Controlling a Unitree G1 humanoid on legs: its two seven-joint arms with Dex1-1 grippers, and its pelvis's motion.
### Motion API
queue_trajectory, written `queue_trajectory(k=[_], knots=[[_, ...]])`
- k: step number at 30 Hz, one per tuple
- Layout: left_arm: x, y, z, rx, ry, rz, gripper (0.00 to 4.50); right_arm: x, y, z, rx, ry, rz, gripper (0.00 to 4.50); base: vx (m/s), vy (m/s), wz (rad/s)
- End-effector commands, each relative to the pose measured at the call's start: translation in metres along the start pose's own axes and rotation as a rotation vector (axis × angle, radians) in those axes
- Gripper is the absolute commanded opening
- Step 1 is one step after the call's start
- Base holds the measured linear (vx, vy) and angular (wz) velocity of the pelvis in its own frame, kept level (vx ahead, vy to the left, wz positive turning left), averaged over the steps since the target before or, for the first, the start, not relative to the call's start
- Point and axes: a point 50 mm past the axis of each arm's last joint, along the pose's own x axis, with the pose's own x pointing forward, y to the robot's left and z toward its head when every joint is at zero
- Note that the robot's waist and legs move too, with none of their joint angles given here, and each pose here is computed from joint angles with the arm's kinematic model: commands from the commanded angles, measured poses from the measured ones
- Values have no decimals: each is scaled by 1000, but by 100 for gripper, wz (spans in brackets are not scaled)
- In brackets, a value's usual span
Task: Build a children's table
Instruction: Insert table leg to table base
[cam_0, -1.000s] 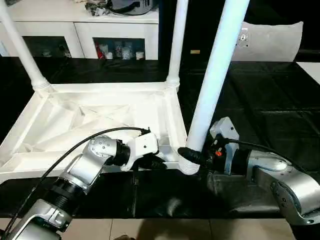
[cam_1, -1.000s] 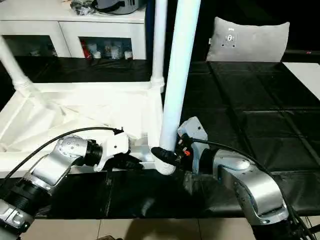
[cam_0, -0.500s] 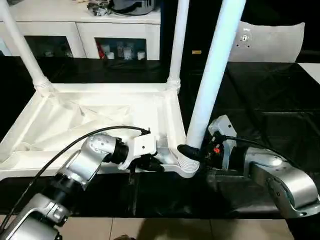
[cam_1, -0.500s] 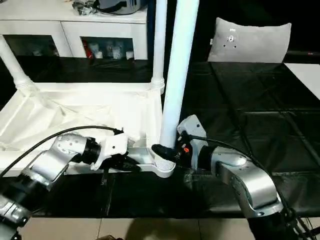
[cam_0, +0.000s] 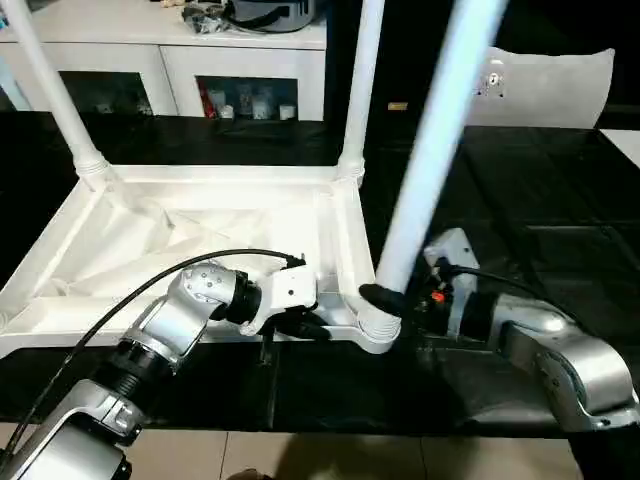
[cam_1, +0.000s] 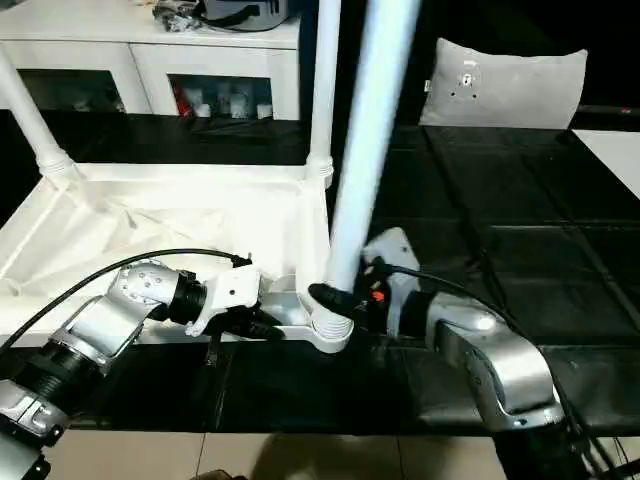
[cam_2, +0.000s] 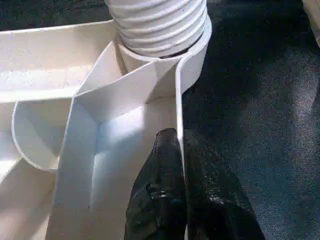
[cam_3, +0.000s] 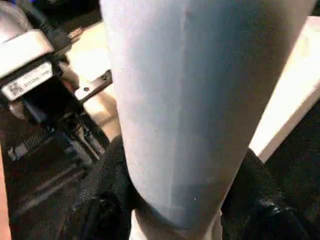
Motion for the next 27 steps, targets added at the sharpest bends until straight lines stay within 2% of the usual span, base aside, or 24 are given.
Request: queue_trajectory(k=[1, 5, 10, 12, 15, 16, 17, 24, 27], knots=[[-10, 12, 12, 34, -40, 72, 0, -2, 2, -12, 88, -15, -2, 188, 0, 0, 0], [-11, 13, 11, 16, -49, 83, 0, -6, 6, -26, 180, -83, -32, 188, 0, 0, 0], [-11, 15, 11, 10, -50, 92, 0, -8, 8, -38, 205, -106, -76, 188, 0, 0, 0], [-12, 17, 11, 9, -48, 95, 0, -10, 11, -48, 125, -53, -106, 188, 0, 0, 0], [-12, 17, 10, 15, -39, 92, 0, -10, 10, -50, 37, 7, -126, 188, 0, 0, 0], [-12, 17, 10, 15, -39, 92, 0, -10, 10, -50, 35, 8, -127, 188, 0, 0, 0], [-12, 18, 11, 24, -30, 89, 0, -10, 8, -49, -45, 59, -129, 188, 0, 0, 0], [-12, 18, 11, 39, -18, 86, 0, -6, 9, -46, -166, 158, -49, 188, 0, 0, 0], [-11, 18, 13, 56, -19, 75, 0, -4, 9, -53, -190, 243, 24, 188, 0, 0, 0]])
